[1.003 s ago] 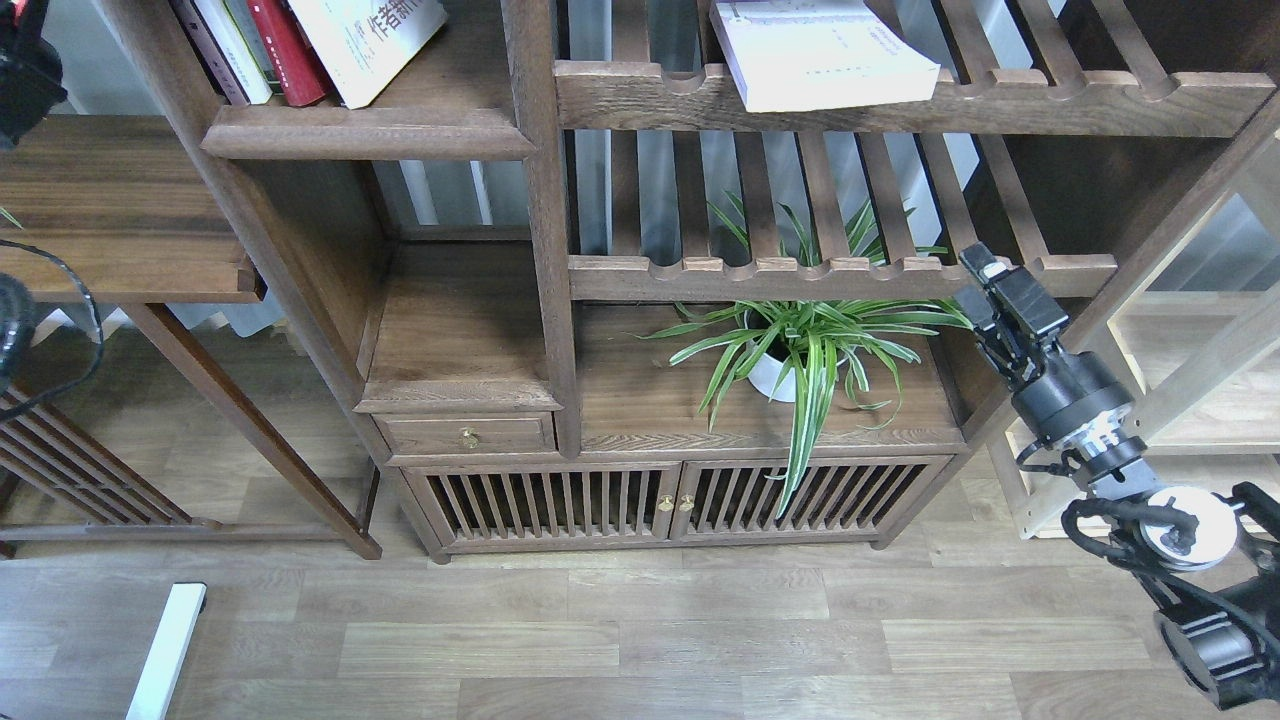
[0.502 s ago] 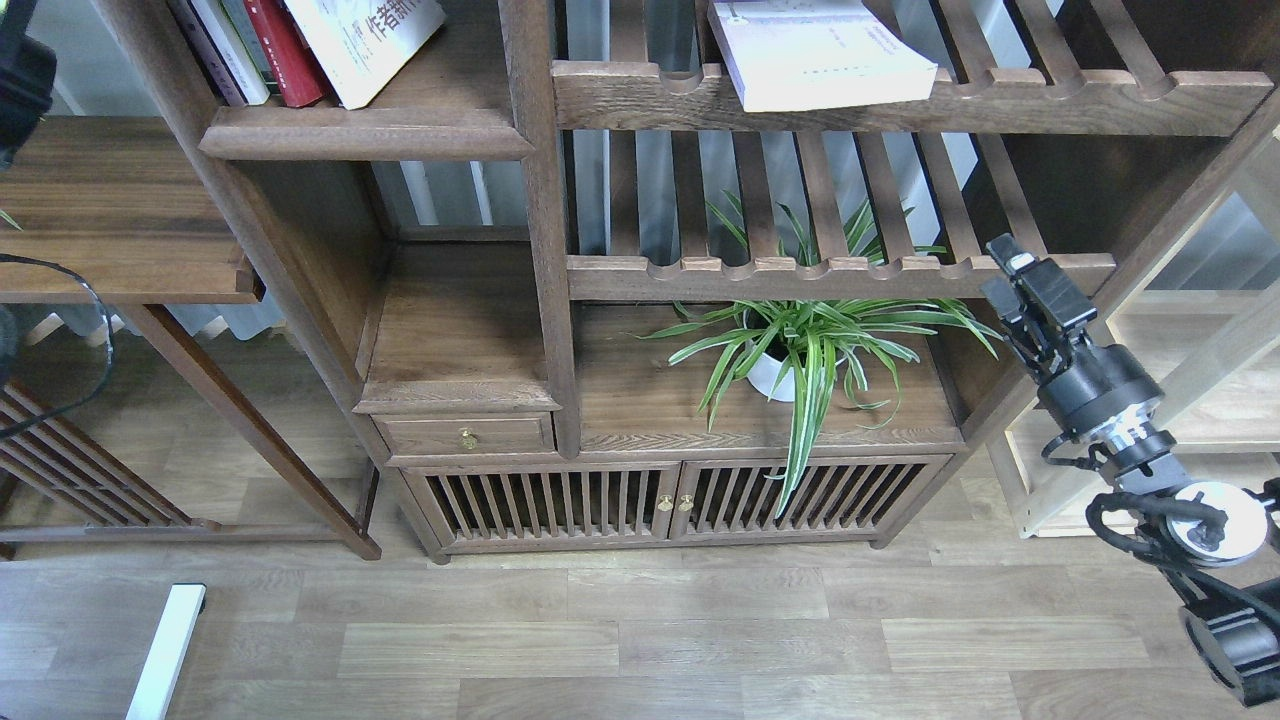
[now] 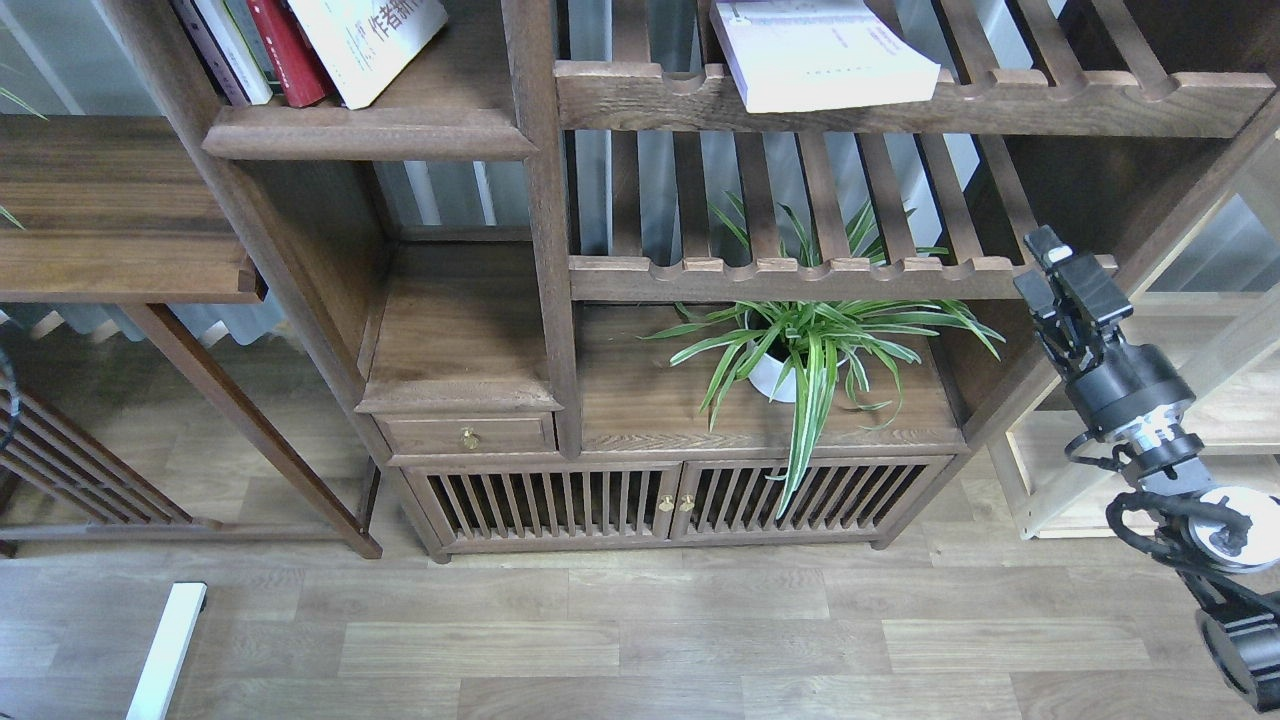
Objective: Organize books on shelf
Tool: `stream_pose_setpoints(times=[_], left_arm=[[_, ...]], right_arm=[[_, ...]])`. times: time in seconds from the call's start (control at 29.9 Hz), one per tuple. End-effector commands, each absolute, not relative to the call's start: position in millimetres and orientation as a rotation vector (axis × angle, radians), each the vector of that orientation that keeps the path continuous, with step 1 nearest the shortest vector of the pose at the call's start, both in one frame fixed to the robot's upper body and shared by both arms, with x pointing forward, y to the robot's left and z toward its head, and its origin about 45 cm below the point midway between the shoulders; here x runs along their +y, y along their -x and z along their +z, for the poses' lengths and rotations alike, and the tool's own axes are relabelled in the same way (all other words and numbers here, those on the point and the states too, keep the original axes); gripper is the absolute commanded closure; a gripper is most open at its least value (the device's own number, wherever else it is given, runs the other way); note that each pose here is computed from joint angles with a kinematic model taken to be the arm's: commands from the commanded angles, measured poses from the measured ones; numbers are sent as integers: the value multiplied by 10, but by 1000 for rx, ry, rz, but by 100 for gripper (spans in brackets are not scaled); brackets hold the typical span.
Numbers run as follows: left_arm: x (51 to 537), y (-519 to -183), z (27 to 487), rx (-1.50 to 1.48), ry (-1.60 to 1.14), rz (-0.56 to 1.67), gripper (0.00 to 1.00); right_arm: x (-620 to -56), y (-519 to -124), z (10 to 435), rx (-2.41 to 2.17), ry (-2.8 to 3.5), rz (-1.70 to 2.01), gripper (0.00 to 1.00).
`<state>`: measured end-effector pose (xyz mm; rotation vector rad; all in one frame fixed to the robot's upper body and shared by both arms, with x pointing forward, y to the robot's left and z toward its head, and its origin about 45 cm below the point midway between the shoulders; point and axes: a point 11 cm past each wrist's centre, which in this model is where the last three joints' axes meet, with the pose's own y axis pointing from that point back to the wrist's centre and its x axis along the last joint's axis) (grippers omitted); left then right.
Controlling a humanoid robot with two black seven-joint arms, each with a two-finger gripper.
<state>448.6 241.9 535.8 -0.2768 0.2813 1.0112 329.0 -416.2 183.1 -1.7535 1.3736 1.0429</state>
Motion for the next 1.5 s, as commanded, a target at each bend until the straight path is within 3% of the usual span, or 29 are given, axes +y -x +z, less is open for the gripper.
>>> stream_pose_setpoints(times=[0.0,0.13,0.27,0.4,0.5,0.74,0.84,0.97,1.14,1.27,1.37,1.47], left_arm=[[2476,-4302,5280,306,326,963,38],[2547,-4142,5184,372,400,892,36],[2617,-4005,5024,459,500,715,27],[2656,-3827,4720,491,575,512,24],[2651,-3702,4391,511,604,422,16],[2362,-3638,3595,763,728,391,7],[2112,-3587,3423,845,804,337,3],[1720,-3478,3206,968,926,263,3],[1670,-3312,2786,1080,925,317,2],[1577,-3198,2532,1155,889,335,2],[1502,-3173,2413,1193,871,346,2],[1455,-3164,2321,1219,855,356,2]], right_arm=[[-4174,-3257,1795,1382,1747,1051,16],[-4187,-3266,1833,1372,1736,1040,16],[-4167,-3284,1930,1343,1746,1027,17],[-4219,-3279,2083,1299,1707,1021,17],[-4270,-3245,2161,1254,1634,1037,20],[-4487,-3231,2478,1237,1601,999,20],[-4531,-3340,2816,1111,1464,922,20],[-4536,-3411,2988,1027,1378,886,20],[-4450,-3519,3207,949,1368,873,21],[-4427,-3570,3174,995,1345,927,24],[-4406,-3598,3116,1032,1326,971,36],[-4396,-3624,3038,1091,1300,1027,36]])
